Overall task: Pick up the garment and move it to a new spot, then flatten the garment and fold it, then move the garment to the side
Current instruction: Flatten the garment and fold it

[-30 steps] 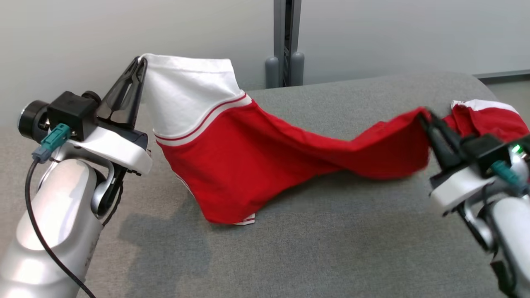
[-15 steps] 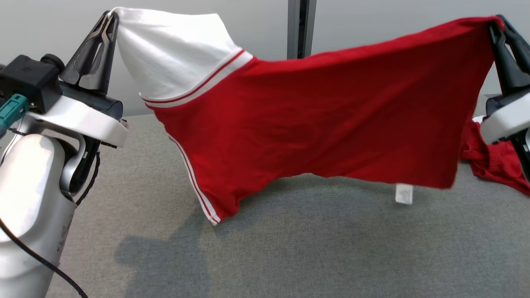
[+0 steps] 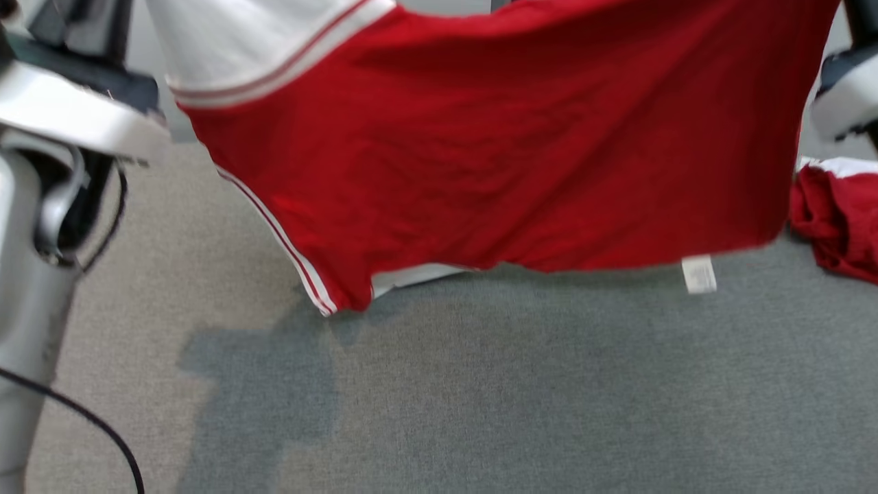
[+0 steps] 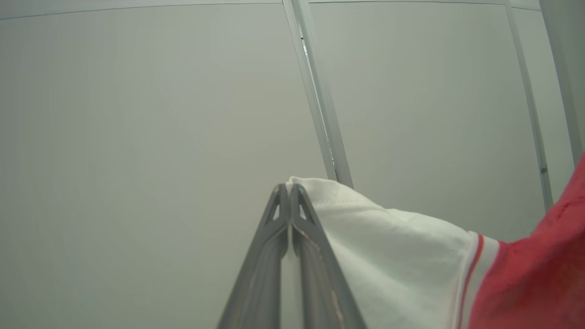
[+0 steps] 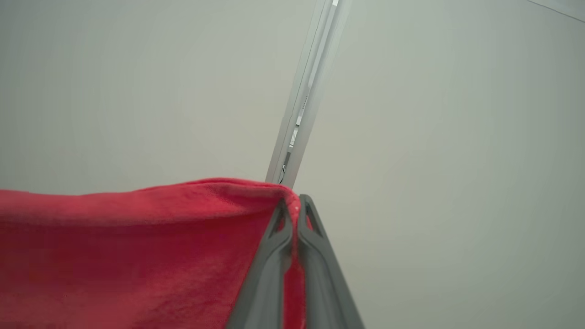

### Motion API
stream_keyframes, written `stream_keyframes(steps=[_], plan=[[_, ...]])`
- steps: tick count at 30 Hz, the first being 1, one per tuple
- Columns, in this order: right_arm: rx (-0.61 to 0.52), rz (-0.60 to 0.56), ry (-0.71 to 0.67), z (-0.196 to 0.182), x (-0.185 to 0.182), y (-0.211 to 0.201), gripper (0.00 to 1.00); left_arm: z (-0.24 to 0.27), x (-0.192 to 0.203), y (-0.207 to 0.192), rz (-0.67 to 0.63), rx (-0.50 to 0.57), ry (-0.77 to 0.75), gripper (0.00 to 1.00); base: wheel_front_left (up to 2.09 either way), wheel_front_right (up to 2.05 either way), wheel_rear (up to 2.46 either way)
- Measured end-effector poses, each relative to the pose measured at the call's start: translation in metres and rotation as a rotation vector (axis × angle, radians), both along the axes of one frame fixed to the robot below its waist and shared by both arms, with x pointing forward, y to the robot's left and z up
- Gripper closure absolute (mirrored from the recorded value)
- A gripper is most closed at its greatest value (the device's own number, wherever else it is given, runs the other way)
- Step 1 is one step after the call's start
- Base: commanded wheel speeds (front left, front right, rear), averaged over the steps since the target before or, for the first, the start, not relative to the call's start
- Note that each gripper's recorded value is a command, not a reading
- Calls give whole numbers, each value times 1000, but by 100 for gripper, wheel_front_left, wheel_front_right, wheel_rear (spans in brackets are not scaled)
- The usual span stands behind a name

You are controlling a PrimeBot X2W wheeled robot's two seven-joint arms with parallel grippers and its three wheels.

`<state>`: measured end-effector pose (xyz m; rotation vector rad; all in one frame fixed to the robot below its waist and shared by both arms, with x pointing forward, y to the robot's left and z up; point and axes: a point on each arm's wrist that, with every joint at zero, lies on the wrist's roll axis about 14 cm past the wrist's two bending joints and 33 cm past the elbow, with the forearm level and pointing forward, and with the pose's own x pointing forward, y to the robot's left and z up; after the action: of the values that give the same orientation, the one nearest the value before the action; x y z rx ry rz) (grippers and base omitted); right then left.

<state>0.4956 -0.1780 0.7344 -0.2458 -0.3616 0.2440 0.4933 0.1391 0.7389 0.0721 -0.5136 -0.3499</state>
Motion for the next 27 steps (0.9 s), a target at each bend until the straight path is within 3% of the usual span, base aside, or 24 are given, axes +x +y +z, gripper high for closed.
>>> stream_keyframes(steps=[4, 8, 14, 18, 23, 27], plan=[[-86, 19, 6, 5, 33, 12, 100, 9, 34, 4, 4, -1, 11, 100, 0, 0, 0], [-236, -9, -4, 4, 89, 15, 100, 15, 89, 7, 5, -38, 45, 100, 0, 0, 0], [-191, -15, -115, 27, 149, 21, 100, 32, 146, 8, 28, -81, -14, 100, 0, 0, 0], [-191, -17, -164, 17, 182, 27, 100, 43, 172, 9, 73, -101, -110, 100, 0, 0, 0], [-120, -33, -223, 16, 209, 28, 100, 70, 183, 17, 130, -170, -242, 100, 0, 0, 0], [-113, -30, -213, -12, 225, 37, 100, 58, 185, 6, 105, -170, -290, 100, 0, 0, 0]])
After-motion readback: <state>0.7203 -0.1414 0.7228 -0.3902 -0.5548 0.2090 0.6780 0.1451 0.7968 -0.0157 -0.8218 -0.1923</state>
